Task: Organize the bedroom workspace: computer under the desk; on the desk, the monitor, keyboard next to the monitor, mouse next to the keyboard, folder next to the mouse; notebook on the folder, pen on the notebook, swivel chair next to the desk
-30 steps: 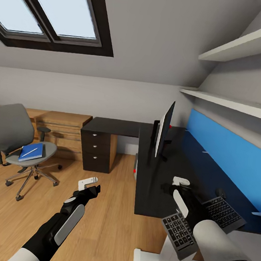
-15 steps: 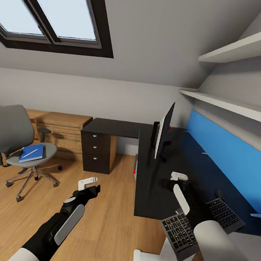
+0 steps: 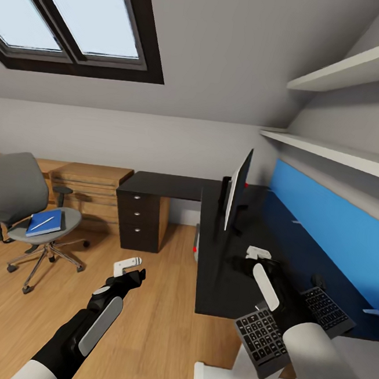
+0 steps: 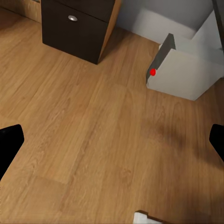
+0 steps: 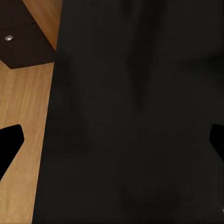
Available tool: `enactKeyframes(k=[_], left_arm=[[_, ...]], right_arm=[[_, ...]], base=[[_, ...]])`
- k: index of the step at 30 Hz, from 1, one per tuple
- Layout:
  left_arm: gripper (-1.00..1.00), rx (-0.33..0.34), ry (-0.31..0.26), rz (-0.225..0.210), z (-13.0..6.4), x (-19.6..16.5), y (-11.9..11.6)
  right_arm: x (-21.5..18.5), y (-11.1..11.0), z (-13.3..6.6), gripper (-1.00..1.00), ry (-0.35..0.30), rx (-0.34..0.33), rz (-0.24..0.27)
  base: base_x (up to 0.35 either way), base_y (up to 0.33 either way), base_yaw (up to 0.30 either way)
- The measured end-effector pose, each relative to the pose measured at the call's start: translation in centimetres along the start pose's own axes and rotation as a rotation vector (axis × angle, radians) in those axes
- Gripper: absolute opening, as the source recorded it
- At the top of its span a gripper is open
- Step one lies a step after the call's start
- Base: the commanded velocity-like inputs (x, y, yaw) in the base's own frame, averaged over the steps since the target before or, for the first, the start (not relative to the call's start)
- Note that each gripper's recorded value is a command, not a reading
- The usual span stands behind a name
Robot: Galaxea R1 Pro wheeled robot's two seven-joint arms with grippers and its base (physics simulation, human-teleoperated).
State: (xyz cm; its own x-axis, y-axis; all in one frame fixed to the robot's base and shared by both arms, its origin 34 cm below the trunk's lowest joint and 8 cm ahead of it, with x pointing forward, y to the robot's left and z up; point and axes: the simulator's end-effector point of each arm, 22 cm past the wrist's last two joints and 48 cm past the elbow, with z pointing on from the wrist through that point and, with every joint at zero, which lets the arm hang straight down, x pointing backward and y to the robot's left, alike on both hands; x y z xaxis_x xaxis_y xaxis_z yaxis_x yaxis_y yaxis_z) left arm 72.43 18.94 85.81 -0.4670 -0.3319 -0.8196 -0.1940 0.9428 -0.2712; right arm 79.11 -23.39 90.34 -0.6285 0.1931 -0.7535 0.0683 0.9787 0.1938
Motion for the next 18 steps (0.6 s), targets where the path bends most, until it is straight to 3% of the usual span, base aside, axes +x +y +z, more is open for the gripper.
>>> enactKeyframes(k=[18], left_arm=[[1.00,-0.008,-0.004,0.010,0.08,-0.20,0.65]], right_arm=[[-0.62,0.49,-0.33,1.00,-0.015,-0.011,0.000]], base=[[0.000,0.319,-0.278]])
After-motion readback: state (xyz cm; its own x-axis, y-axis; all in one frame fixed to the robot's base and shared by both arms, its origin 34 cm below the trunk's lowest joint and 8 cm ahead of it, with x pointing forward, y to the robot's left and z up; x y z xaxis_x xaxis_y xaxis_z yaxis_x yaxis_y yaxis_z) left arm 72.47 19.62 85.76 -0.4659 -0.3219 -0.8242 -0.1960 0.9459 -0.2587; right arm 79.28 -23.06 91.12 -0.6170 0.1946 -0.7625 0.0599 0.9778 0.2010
